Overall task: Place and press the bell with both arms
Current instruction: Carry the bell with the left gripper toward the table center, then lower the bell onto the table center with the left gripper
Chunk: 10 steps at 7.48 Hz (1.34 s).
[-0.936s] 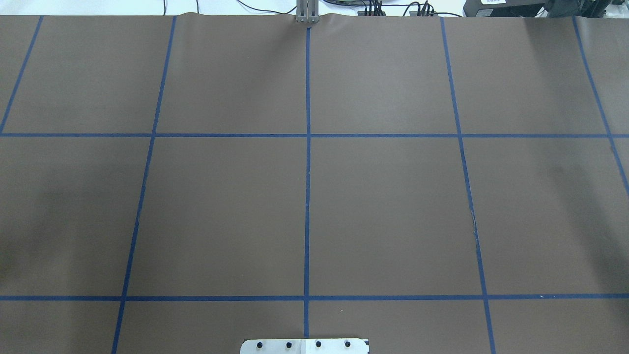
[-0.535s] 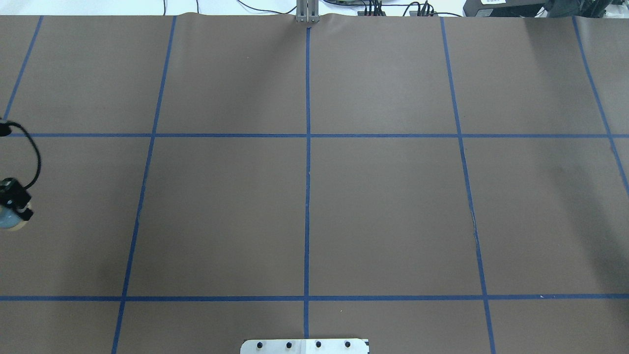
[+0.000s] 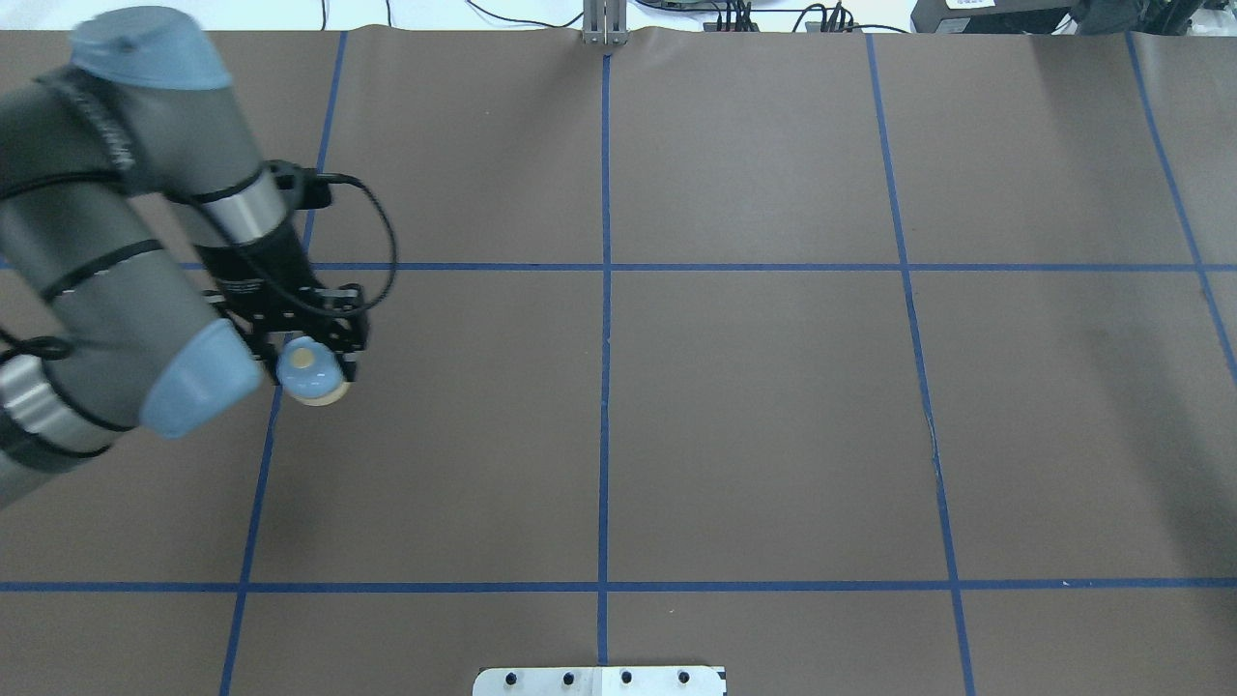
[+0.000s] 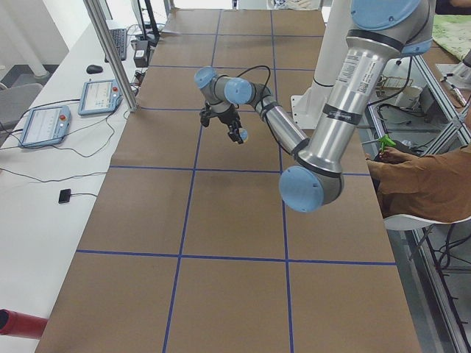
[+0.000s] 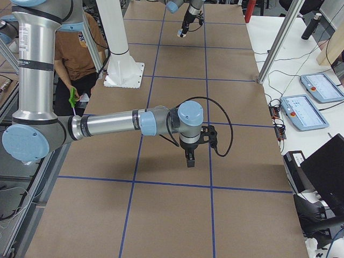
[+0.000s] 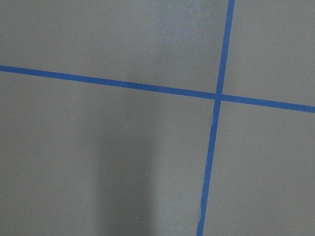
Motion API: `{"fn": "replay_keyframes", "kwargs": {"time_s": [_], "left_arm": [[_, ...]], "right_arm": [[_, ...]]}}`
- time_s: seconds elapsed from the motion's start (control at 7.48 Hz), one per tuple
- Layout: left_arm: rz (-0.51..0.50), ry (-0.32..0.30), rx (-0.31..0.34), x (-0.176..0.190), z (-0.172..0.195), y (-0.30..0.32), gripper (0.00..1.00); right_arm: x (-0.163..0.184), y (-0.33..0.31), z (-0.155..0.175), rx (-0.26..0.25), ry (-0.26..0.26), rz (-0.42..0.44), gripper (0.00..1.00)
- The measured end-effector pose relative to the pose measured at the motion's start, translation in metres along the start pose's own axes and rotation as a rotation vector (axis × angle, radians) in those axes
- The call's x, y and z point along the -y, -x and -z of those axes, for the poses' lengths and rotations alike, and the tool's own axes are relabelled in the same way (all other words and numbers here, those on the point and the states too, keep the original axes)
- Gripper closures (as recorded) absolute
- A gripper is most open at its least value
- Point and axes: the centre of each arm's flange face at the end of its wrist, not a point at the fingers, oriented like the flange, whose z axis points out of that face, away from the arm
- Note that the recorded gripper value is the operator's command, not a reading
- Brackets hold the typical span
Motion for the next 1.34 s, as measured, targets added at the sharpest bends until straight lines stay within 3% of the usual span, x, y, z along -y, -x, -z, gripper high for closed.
{"fn": "replay_keyframes", "kwargs": {"time_s": [0.4,0.8,1.07,1.34], "left_arm": [[0.08,-0.02,0.008,0.036,-0.04,-0.174,1.0],[0.115,-0.039,0.008,0.06,-0.082,-0.236,1.0],[0.102,-0.051,0.018,0.063,-0.103,-0.243,0.89],[0.093,-0.055,0.015,0.067,-0.112,-0.243,0.63]], "right_arm": [[-0.004,-0.003,-0.002,-0.003,0.006,-0.007,0.0],[-0.007,-0.005,-0.004,-0.003,0.011,-0.012,0.0],[-0.007,-0.005,-0.005,-0.003,0.012,-0.013,0.0],[-0.007,-0.005,-0.005,-0.003,0.013,-0.013,0.0]]}}
